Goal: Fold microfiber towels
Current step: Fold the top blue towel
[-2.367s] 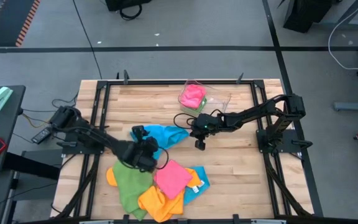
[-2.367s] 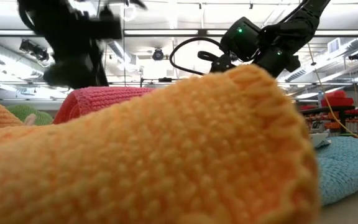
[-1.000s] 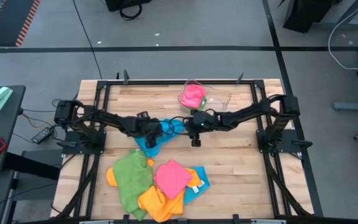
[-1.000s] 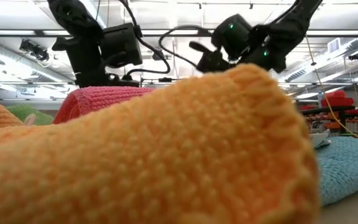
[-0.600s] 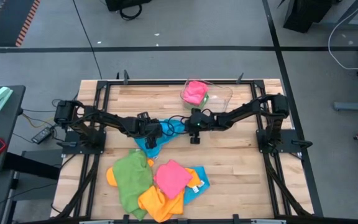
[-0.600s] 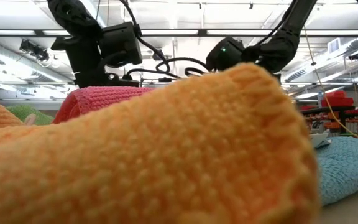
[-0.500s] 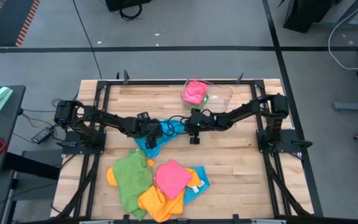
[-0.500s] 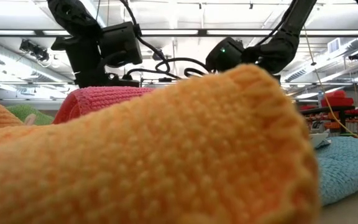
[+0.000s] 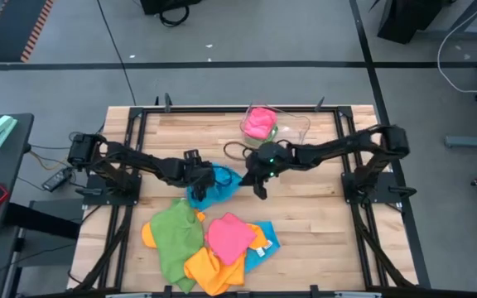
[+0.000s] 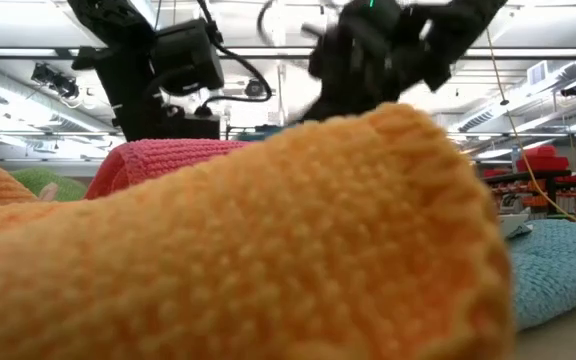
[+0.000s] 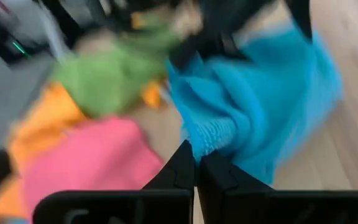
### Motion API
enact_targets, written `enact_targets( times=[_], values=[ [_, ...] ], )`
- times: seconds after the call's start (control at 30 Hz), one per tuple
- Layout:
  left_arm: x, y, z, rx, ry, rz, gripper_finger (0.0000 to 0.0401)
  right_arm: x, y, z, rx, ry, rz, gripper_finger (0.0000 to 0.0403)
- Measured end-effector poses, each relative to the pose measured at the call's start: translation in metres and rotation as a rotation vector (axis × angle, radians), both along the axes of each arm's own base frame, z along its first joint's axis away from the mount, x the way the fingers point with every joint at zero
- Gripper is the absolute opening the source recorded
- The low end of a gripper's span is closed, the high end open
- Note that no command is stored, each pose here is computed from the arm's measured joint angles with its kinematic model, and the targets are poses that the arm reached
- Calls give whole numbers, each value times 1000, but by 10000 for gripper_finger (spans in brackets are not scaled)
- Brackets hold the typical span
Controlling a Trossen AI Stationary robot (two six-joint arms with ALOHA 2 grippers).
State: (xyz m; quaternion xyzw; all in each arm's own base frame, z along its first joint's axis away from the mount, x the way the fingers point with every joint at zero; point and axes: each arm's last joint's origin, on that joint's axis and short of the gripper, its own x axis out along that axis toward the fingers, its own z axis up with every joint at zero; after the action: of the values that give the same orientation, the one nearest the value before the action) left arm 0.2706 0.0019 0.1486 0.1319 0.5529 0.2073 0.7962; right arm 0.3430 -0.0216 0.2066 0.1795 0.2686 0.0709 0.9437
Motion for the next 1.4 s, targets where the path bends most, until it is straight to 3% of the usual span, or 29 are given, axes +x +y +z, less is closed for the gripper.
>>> enact_targets(
  times=[0.13,0.4,0.77,0.97,1.13,1.27,1.4],
  values=[
    [-1,-2,6,29,-24,1,286,-2,-11,25,1,-47,-72,10],
    [5,-2,3,-5,-85,36,286,3,-23,-25,-6,161,-184,17],
    [13,-4,1,-54,-170,74,286,-5,-54,-39,-73,259,-314,120],
    [24,-4,-16,-57,-189,71,286,-17,-58,-24,-136,278,-269,164],
    [19,4,-28,60,-117,160,286,-23,-42,-16,-169,287,-65,172],
    [11,11,-31,148,-55,231,286,-17,-18,-22,-275,283,33,172],
    [7,17,-31,148,-35,274,286,-6,7,-30,-415,236,74,172]
  ],
)
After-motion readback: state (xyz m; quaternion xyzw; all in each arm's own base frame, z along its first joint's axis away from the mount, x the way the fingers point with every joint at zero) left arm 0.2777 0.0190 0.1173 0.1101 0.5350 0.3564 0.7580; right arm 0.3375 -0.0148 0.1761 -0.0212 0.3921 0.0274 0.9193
